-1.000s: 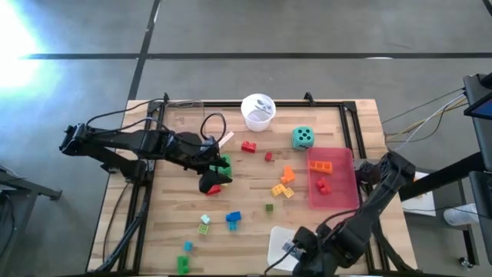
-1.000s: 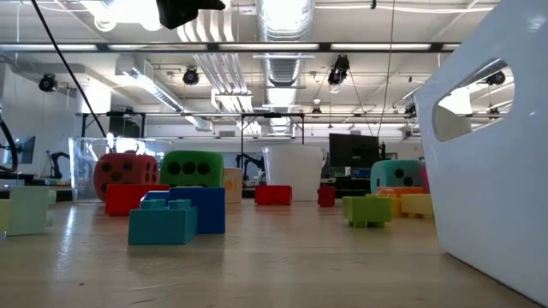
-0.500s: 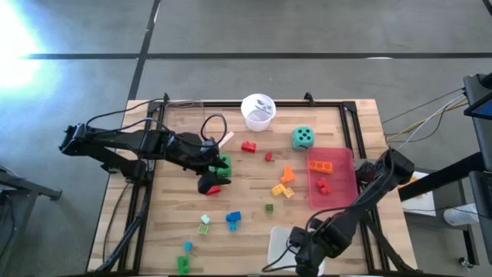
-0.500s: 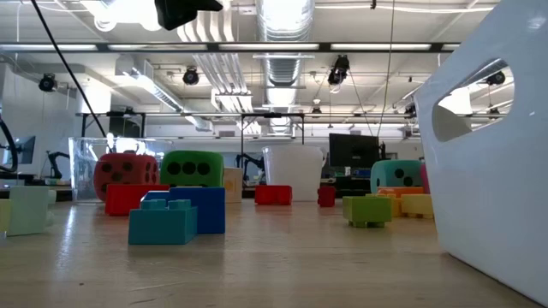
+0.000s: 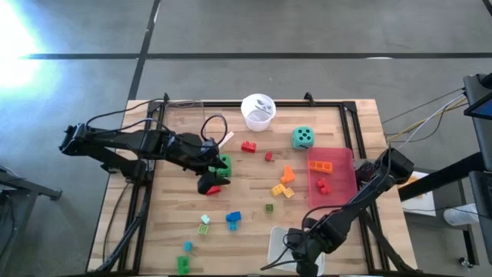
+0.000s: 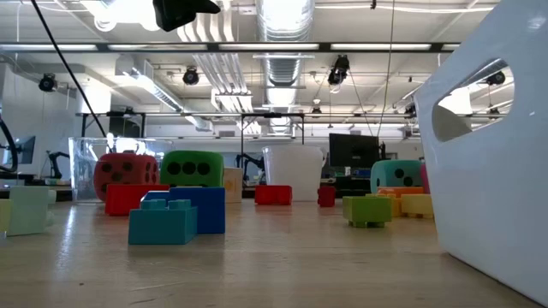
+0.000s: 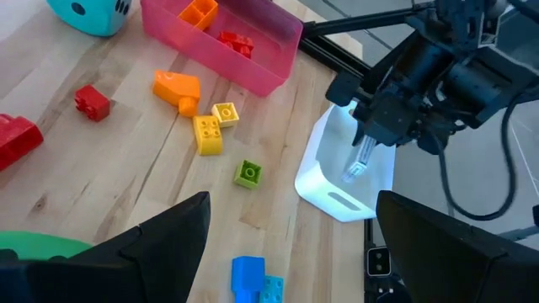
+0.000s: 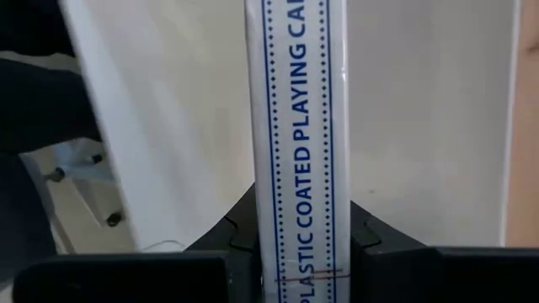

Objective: Pick & Place Toys
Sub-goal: Put the blue deck of cards into the white bin, then put the yellow game piece into the pink bin

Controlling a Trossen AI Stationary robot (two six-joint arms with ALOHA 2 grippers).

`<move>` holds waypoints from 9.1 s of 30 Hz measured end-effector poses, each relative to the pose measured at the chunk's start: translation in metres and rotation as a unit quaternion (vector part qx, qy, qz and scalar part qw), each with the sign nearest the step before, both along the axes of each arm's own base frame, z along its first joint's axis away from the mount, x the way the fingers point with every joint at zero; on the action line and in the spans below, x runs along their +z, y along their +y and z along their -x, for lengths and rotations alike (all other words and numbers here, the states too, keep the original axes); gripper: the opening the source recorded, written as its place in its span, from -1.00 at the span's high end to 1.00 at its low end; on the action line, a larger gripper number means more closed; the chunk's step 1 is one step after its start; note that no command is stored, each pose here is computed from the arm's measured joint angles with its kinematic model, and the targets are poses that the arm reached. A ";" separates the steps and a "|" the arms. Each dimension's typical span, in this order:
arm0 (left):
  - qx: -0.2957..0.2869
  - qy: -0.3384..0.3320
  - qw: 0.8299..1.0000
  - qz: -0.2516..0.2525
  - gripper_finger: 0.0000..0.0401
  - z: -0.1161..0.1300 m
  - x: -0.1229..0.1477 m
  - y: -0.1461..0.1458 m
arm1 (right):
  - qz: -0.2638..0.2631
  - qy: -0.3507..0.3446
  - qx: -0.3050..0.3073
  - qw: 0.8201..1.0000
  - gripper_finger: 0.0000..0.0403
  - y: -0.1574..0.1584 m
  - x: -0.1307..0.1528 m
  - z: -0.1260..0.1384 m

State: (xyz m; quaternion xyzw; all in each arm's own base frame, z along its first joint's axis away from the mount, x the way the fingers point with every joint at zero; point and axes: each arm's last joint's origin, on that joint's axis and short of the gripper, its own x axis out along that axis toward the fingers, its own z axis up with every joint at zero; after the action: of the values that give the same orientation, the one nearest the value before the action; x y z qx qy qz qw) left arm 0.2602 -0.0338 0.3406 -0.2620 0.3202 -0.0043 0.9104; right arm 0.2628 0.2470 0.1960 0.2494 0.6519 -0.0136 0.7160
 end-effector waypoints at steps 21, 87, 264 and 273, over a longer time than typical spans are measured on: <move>0.003 -0.001 1.000 0.001 -0.69 0.000 0.000 0.000 | -0.018 -0.019 0.020 0.999 0.70 -0.001 -0.012 -0.002; 0.004 -0.001 1.000 -0.002 -0.69 0.000 0.000 0.000 | -0.043 0.000 0.028 0.999 -0.25 -0.002 -0.037 -0.006; 0.066 0.084 0.993 -0.058 -0.69 0.051 0.005 0.014 | 0.007 0.148 -0.404 0.903 0.41 -0.207 0.025 0.084; 0.067 0.084 0.993 -0.057 -0.69 0.051 0.005 0.014 | 0.004 0.203 -0.436 0.877 0.41 -0.184 0.011 0.084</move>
State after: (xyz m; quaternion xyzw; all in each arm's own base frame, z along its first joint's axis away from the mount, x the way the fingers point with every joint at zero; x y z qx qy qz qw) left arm 0.2095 -0.0195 0.3456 -0.2302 0.3773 0.0974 0.8917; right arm 0.1785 0.0633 0.2071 0.4971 0.6084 -0.3771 0.4904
